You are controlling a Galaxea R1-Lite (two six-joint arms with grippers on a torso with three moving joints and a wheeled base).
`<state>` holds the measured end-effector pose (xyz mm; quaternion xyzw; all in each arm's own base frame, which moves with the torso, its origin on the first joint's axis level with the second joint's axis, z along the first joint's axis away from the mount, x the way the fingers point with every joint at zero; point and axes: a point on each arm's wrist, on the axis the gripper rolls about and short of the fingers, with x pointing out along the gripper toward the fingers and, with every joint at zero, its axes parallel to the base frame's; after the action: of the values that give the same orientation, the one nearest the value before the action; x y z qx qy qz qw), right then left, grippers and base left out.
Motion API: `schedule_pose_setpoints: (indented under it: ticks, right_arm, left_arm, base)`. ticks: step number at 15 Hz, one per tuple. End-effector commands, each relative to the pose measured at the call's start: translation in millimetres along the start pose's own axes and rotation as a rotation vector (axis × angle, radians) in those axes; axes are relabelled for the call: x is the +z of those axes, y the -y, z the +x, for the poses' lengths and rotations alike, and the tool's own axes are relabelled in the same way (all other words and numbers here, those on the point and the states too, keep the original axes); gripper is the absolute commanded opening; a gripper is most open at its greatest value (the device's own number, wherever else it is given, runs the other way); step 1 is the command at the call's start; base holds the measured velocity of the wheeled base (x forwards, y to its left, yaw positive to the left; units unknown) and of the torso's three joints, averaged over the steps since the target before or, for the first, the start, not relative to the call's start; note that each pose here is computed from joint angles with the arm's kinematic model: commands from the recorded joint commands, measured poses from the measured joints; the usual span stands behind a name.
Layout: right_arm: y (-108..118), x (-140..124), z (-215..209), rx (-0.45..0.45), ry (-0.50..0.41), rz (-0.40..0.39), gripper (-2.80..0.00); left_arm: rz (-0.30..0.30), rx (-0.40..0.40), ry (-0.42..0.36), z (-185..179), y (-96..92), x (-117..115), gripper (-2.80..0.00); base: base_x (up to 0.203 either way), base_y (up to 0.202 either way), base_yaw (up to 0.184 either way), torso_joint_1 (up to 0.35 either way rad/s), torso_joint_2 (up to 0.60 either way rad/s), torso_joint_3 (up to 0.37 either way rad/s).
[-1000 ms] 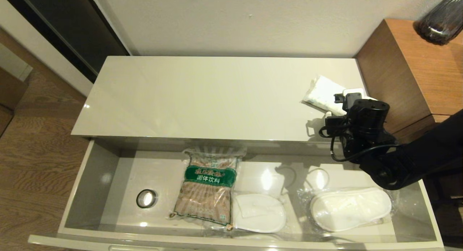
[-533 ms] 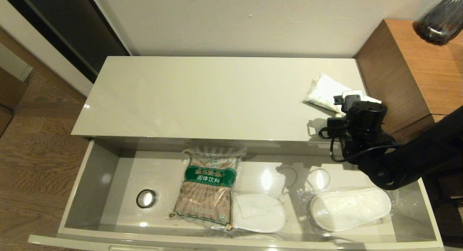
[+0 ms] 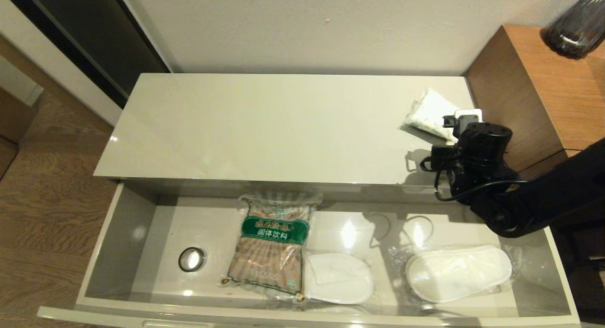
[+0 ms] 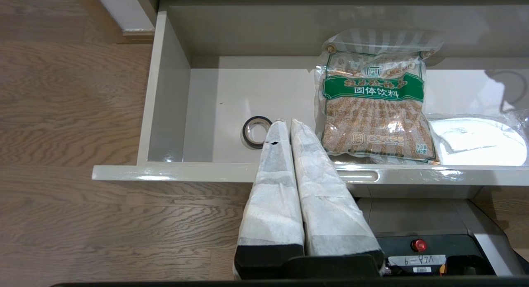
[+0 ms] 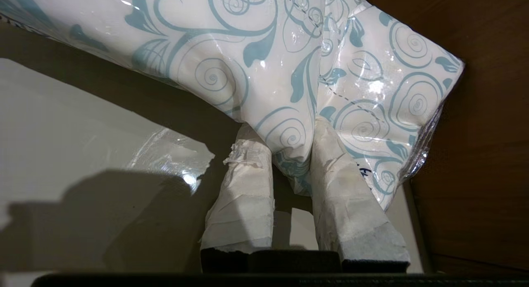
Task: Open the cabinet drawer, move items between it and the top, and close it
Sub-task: Pick up the tissue on the table
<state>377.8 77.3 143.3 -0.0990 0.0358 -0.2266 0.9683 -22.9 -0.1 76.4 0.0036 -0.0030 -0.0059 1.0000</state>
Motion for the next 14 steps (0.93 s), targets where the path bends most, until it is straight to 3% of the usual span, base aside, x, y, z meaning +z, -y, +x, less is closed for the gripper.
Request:
schedule_pose_setpoints:
  ticks: [1, 4, 11, 14]
  right_arm:
    - [9.7, 16.0, -6.5, -0.012, 0.018, 0.020, -2.80]
    - [29.2, 42.7, -25.5, 0.013, -0.023, 0.051, -2.80]
    - [63.9, 65.8, -72.1, 0.289, -0.356, 0.206, -2.80]
    - [78.7, 74.0, -87.8, 0.398, -0.465, 0.218, -2.80]
  left_arm:
    - [0.000, 0.001, 0.000, 0.0, 0.0, 0.0, -2.80]
    - [0.000, 0.001, 0.000, 0.0, 0.0, 0.0, -2.80]
    - [0.000, 0.001, -0.001, 0.1, 0.0, 0.0, -2.80]
    - [0.000, 0.001, 0.000, 0.0, 0.0, 0.0, -2.80]
  base:
    - [0.000, 0.000, 0.000, 0.000, 0.00, 0.000]
    - [0.000, 0.000, 0.000, 0.000, 0.00, 0.000]
    - [0.000, 0.000, 0.000, 0.000, 0.00, 0.000]
    - [0.000, 0.000, 0.000, 0.000, 0.00, 0.000]
